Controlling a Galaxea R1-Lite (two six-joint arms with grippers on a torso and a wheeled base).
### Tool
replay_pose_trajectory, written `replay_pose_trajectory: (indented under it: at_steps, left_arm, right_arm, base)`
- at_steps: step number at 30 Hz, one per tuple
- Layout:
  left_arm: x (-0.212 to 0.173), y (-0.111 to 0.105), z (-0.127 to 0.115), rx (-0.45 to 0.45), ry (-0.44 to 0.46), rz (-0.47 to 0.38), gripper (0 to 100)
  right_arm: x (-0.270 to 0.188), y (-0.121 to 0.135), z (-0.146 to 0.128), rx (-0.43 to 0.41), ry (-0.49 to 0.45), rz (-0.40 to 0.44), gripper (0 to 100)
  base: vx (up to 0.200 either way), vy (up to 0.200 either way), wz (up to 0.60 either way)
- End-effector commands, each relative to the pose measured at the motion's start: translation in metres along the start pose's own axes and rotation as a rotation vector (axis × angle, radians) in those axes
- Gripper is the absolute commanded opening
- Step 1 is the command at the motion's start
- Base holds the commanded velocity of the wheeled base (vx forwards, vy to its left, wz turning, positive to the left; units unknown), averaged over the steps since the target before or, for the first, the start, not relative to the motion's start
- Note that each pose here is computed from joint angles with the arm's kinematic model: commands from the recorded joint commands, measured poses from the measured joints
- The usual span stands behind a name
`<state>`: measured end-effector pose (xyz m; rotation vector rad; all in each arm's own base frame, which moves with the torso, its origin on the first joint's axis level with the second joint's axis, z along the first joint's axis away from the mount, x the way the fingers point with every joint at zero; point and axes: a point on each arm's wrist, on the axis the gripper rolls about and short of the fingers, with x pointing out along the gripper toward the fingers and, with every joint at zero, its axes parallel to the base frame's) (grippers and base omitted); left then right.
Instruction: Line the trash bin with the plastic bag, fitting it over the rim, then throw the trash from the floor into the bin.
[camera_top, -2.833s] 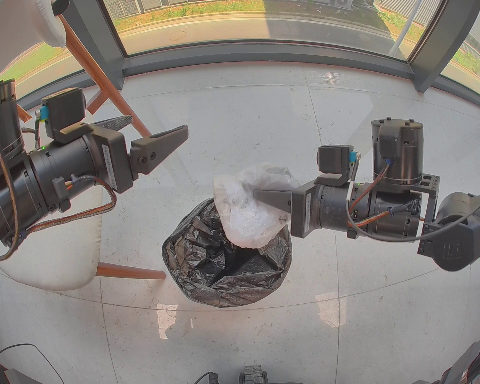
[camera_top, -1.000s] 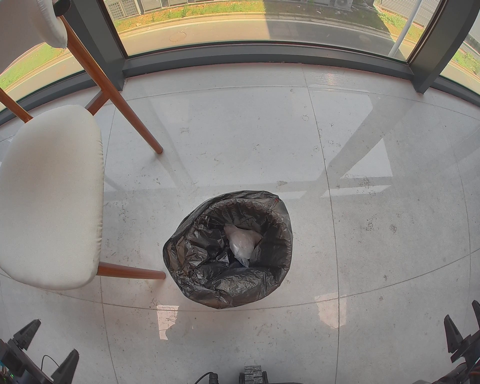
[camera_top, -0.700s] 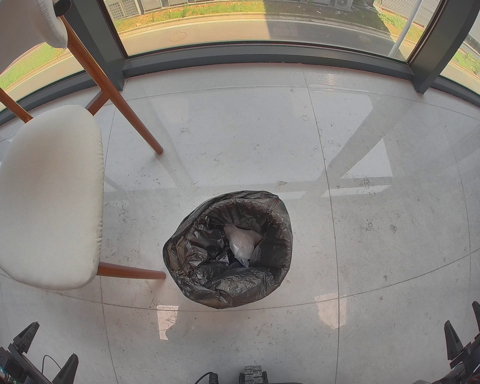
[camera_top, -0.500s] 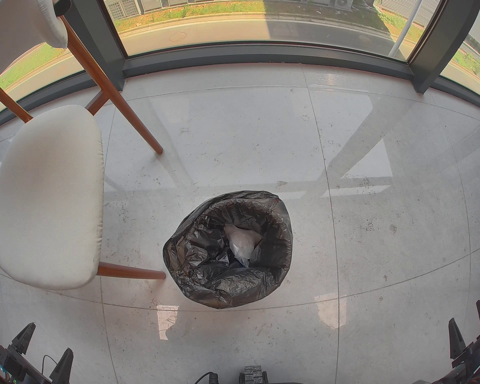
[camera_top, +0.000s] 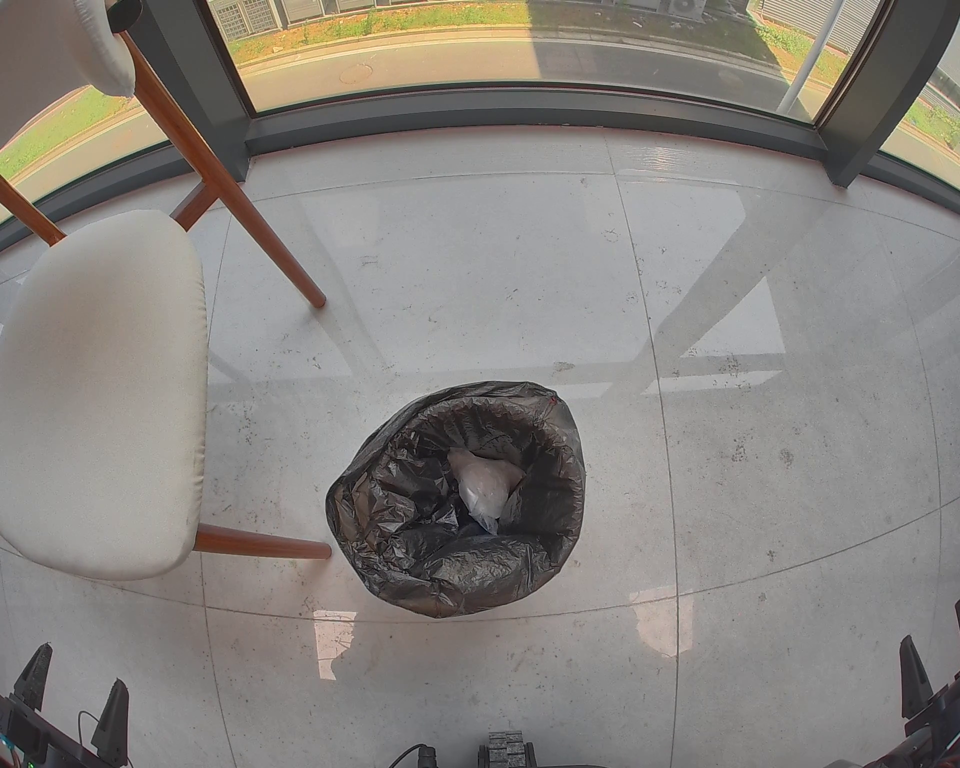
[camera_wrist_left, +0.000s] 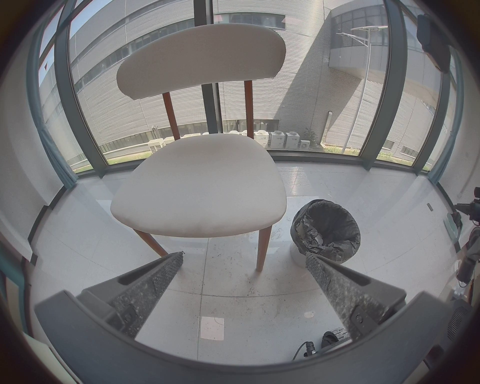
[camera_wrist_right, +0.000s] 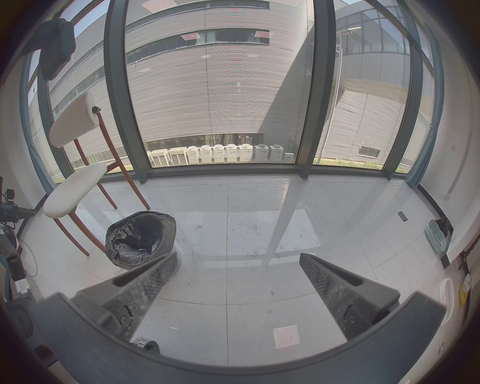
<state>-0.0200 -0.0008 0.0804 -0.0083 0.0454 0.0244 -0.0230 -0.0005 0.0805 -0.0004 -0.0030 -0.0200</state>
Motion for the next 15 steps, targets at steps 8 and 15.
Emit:
replay_pose_trajectory:
  at_steps: [8, 15]
  left_arm:
    - [-0.003, 0.0004, -0.005, 0.018, -0.035, -0.061, 100]
    - [-0.003, 0.0004, -0.005, 0.018, -0.035, -0.058, 100]
  right_arm:
    - [0.001, 0.0003, -0.0048, 0.002, 0.014, 0.014, 100]
    - [0.0009, 0.0003, -0.0044, 0.0, 0.012, 0.015, 100]
  base:
    - [0.0, 0.0, 0.0]
    - [0.0, 0.0, 0.0]
